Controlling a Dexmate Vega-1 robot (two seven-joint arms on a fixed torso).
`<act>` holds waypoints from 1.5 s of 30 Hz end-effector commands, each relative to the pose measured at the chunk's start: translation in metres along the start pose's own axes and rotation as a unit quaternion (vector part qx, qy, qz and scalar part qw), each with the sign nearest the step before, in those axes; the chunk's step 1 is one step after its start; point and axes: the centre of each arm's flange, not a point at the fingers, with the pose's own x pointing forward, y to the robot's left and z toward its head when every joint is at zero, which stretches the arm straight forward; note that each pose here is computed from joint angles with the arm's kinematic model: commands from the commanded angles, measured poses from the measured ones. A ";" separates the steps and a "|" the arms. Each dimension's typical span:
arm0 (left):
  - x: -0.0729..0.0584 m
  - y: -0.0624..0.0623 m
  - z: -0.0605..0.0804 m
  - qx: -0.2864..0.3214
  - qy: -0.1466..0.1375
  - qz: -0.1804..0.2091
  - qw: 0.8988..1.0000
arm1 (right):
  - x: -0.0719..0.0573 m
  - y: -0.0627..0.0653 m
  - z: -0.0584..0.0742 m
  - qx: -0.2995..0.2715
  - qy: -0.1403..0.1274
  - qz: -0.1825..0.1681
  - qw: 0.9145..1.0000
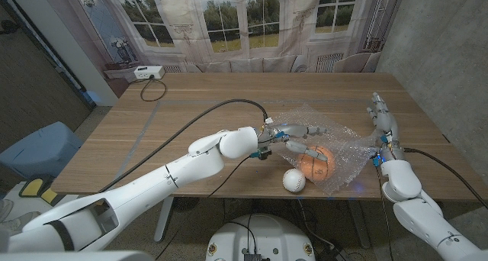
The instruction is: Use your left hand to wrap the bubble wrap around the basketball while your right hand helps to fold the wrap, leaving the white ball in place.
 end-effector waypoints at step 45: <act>0.025 -0.034 -0.009 0.203 0.015 0.029 0.979 | -0.028 -0.008 -0.023 0.006 0.010 -0.042 0.999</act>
